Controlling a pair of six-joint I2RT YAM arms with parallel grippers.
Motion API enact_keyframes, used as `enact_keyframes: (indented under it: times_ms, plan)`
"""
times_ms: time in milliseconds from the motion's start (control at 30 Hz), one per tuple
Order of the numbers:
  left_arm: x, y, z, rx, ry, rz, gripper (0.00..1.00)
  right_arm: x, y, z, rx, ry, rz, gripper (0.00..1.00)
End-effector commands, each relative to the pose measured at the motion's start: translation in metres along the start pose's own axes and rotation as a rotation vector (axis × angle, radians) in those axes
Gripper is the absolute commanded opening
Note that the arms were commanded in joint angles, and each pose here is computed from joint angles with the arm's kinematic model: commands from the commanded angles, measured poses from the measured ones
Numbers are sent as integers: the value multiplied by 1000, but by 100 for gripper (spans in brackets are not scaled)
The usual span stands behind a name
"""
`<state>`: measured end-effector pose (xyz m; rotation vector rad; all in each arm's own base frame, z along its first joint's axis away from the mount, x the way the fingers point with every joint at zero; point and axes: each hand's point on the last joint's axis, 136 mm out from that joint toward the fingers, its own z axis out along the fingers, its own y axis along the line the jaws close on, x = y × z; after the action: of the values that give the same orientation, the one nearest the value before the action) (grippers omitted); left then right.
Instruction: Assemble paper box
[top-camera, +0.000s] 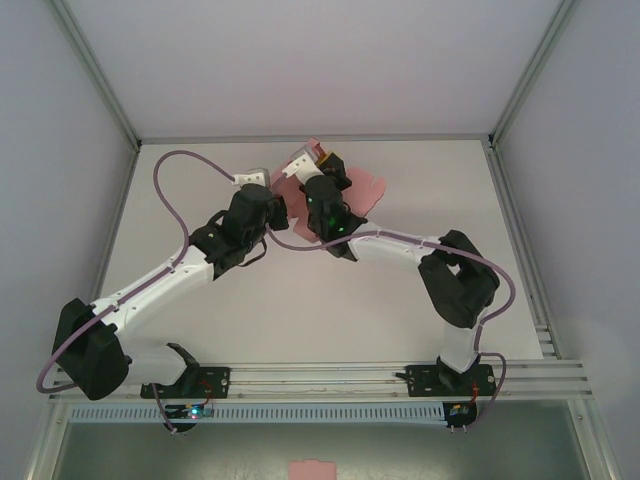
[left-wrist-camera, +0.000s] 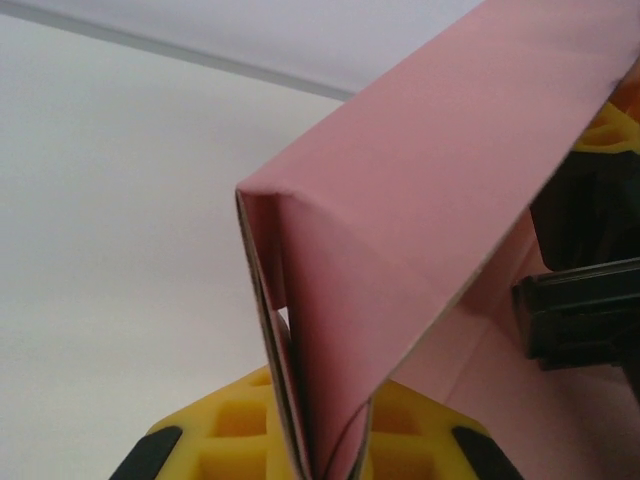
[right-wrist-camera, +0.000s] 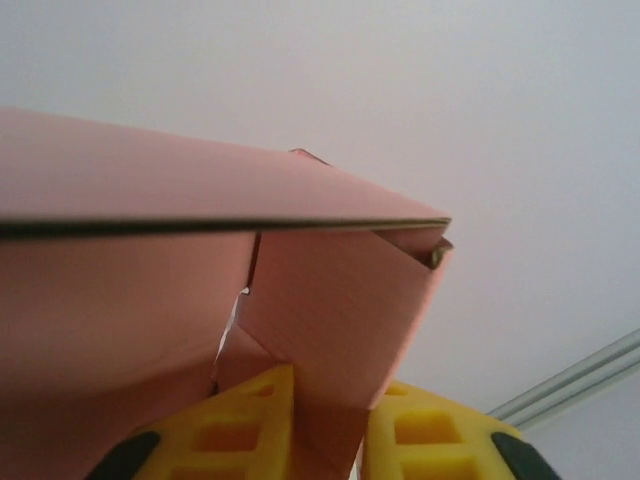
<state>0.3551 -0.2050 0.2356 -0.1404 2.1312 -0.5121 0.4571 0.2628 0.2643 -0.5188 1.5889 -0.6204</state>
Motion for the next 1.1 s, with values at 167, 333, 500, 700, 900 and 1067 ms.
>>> enact_keyframes:
  times_ms: [167, 333, 500, 700, 900, 1067]
  plan:
    - [4, -10, -12, 18, 39, 29, 0, 31, 14, -18, -442, 31, 181, 53]
    - [7, -7, -5, 0, 50, 45, 0, 4, 26, -64, -717, -60, 245, 77]
    - [12, -2, -1, -19, 63, 62, 0, -14, -2, -96, -765, -134, 308, 92]
    - [13, -1, -1, -20, 61, 65, 0, -14, -32, -123, -769, -157, 325, 96]
    - [14, -3, -5, 5, 67, 90, 0, 14, -62, -135, -1024, -68, 626, 81]
    - [15, -12, -7, 57, 73, 108, 0, 29, -47, -131, -1178, -51, 594, 77]
